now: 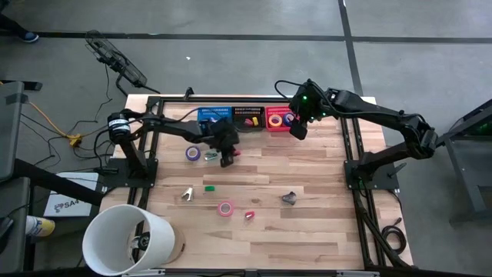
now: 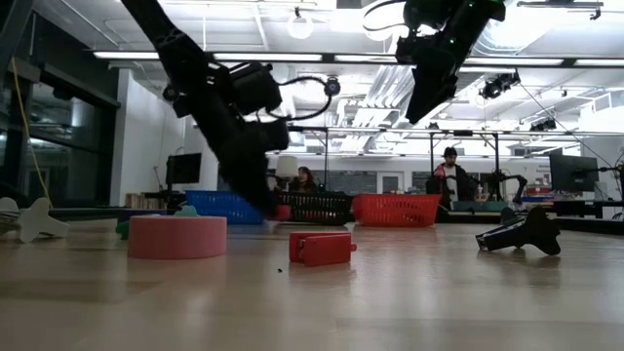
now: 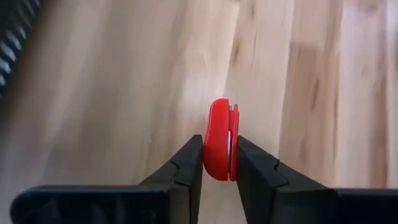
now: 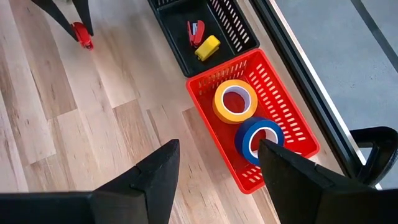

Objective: Pick and place Stapler, Stapler remover, tape
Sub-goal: Put the top red stapler into the black bin

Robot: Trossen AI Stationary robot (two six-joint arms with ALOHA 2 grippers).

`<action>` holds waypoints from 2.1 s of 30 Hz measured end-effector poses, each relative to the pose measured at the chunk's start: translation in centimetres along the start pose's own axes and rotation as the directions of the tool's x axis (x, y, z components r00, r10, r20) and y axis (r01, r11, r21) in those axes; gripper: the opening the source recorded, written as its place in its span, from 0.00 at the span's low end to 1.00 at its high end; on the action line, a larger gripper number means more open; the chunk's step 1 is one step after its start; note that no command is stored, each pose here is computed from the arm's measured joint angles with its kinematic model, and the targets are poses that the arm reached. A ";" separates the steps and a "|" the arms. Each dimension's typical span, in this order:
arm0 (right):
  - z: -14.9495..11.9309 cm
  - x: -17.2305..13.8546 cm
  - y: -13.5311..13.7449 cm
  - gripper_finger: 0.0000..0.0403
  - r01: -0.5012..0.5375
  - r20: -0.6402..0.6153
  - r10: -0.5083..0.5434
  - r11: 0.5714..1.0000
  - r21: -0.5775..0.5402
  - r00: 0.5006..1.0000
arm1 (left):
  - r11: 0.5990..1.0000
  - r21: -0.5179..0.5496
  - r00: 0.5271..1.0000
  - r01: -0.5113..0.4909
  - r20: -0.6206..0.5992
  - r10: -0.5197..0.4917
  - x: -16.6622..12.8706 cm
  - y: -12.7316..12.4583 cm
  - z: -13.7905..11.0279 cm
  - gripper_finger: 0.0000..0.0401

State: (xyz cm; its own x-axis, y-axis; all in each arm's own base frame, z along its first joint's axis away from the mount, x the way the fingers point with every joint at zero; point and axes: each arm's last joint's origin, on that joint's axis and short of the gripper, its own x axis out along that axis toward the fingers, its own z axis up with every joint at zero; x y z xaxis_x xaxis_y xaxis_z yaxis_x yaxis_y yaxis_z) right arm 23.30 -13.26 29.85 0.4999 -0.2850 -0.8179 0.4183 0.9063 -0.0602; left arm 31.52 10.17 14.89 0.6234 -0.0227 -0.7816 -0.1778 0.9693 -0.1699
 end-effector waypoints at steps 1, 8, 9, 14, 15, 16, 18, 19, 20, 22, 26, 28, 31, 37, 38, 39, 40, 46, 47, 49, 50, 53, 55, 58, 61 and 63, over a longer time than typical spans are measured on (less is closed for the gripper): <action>0.0 0.0 0.0 0.52 0.000 0.000 0.000 1.000 0.000 1.000 | 1.000 -0.010 1.000 0.000 0.012 0.000 -0.1 0.0 0.4 0.17; 0.0 0.0 0.0 0.52 0.011 -0.001 -0.011 1.000 0.011 1.000 | 0.999 -0.027 0.991 -0.030 0.133 0.034 -1.4 -0.1 4.4 0.16; 0.0 0.0 0.0 0.52 0.011 -0.002 -0.011 1.000 0.011 1.000 | 0.998 -0.030 0.987 -0.051 0.152 0.055 -1.7 -0.1 5.0 0.17; 0.0 0.0 0.0 0.52 0.011 -0.001 -0.011 1.000 0.011 1.000 | 0.972 -0.086 0.946 -0.217 0.226 0.232 -2.8 0.2 7.3 0.17; 0.0 0.0 0.0 0.52 0.012 -0.001 -0.012 1.000 0.011 1.000 | 0.961 -0.103 0.933 -0.257 0.234 0.275 -3.0 0.3 7.6 0.17; 0.0 0.0 0.0 0.52 0.012 -0.001 -0.012 1.000 0.011 1.000 | 0.948 -0.123 0.918 -0.295 0.240 0.317 -3.2 0.4 7.8 0.17; 0.0 0.0 0.0 0.52 0.012 0.000 -0.012 1.000 0.011 1.000 | 0.919 -0.159 0.887 -0.360 0.246 0.391 -3.5 0.6 8.1 0.17; 0.0 0.0 0.0 0.52 0.012 0.002 -0.012 1.000 0.011 1.000 | 0.907 -0.177 0.874 -0.383 0.247 0.418 -3.6 0.7 8.2 0.17; 0.0 0.0 0.0 0.52 0.012 0.003 -0.012 1.000 0.011 1.000 | 0.896 -0.190 0.863 -0.402 0.248 0.440 -3.6 0.7 8.3 0.18; 0.0 0.0 0.0 0.52 0.012 0.003 -0.012 1.000 0.011 1.000 | 0.879 -0.219 0.848 -0.425 0.245 0.471 -3.7 0.8 8.3 0.18; 0.2 0.0 -0.1 0.52 0.014 0.019 -0.014 1.000 0.011 1.000 | 0.852 -0.281 0.830 -0.441 0.233 0.506 -3.5 1.0 8.2 0.18; 0.3 0.0 -0.1 0.52 0.015 0.031 -0.015 1.000 0.011 0.999 | 0.836 -0.313 0.818 -0.450 0.230 0.527 -3.6 1.4 8.2 0.18; 0.5 0.0 -0.1 0.52 0.017 0.053 -0.017 1.000 0.012 0.998 | 0.816 -0.363 0.810 -0.449 0.219 0.543 -3.8 2.2 8.1 0.18; 0.7 0.0 -0.1 0.52 0.019 0.070 -0.019 1.000 0.012 0.997 | 0.808 -0.454 0.836 -0.377 0.209 0.507 -4.6 5.0 7.8 0.18; 0.7 0.0 -0.1 0.52 0.019 0.070 -0.019 1.000 0.012 0.997 | 0.806 -0.464 0.840 -0.367 0.208 0.502 -4.7 5.4 7.7 0.18; 0.7 0.0 -0.1 0.52 0.019 0.070 -0.019 1.000 0.012 0.997 | 0.807 -0.469 0.843 -0.360 0.207 0.496 -4.8 5.8 7.7 0.18; 0.7 0.0 -0.1 0.52 0.019 0.070 -0.019 1.000 0.012 0.997 | 0.807 -0.473 0.847 -0.354 0.204 0.491 -4.9 6.1 7.6 0.18; 0.5 0.3 -0.1 0.52 0.019 0.073 -0.020 1.000 0.013 0.997 | 0.823 -0.480 0.872 -0.304 0.207 0.443 -5.2 7.1 7.4 0.18; 0.4 0.4 -0.1 0.52 0.018 0.071 -0.019 1.000 0.016 0.997 | 0.824 -0.479 0.873 -0.304 0.205 0.441 -5.2 7.1 7.4 0.18; 0.2 0.7 -0.1 0.52 0.016 0.066 -0.017 1.000 0.017 0.998 | 0.826 -0.471 0.874 -0.310 0.200 0.443 -5.2 7.1 7.3 0.18; 0.0 0.9 0.0 0.52 0.014 0.061 -0.015 1.000 0.018 0.998 | 0.827 -0.469 0.874 -0.311 0.200 0.442 -5.2 7.1 7.3 0.18; -0.3 1.2 0.0 0.52 0.013 0.048 -0.014 1.000 0.022 0.999 | 0.830 -0.468 0.878 -0.303 0.202 0.435 -5.1 7.0 7.4 0.18; -0.3 1.2 0.0 0.52 0.012 0.043 -0.013 1.000 0.022 0.999 | 0.833 -0.466 0.880 -0.299 0.203 0.430 -5.1 7.0 7.4 0.18; -0.2 1.2 0.0 0.52 0.013 0.056 -0.014 1.000 0.023 0.998 | 0.839 -0.458 0.884 -0.294 0.205 0.421 -5.1 6.9 7.4 0.18; -0.1 1.2 0.0 0.52 0.013 0.071 -0.015 0.999 0.035 0.997 | 0.840 -0.457 0.885 -0.291 0.205 0.418 -5.1 6.9 7.4 0.18; -0.1 1.2 0.0 0.52 0.013 0.072 -0.015 0.999 0.037 0.997 | 0.840 -0.457 0.885 -0.291 0.205 0.418 -5.1 6.9 7.4 0.18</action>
State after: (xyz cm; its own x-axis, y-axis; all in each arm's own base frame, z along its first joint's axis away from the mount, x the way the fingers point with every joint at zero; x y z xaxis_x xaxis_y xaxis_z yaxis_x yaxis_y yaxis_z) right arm 23.83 -13.59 28.84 0.5467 -0.3206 -0.7735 0.4526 0.8904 -0.0492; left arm 32.71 18.82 22.13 0.6333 0.4358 -0.6395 -0.6792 0.7090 -0.1895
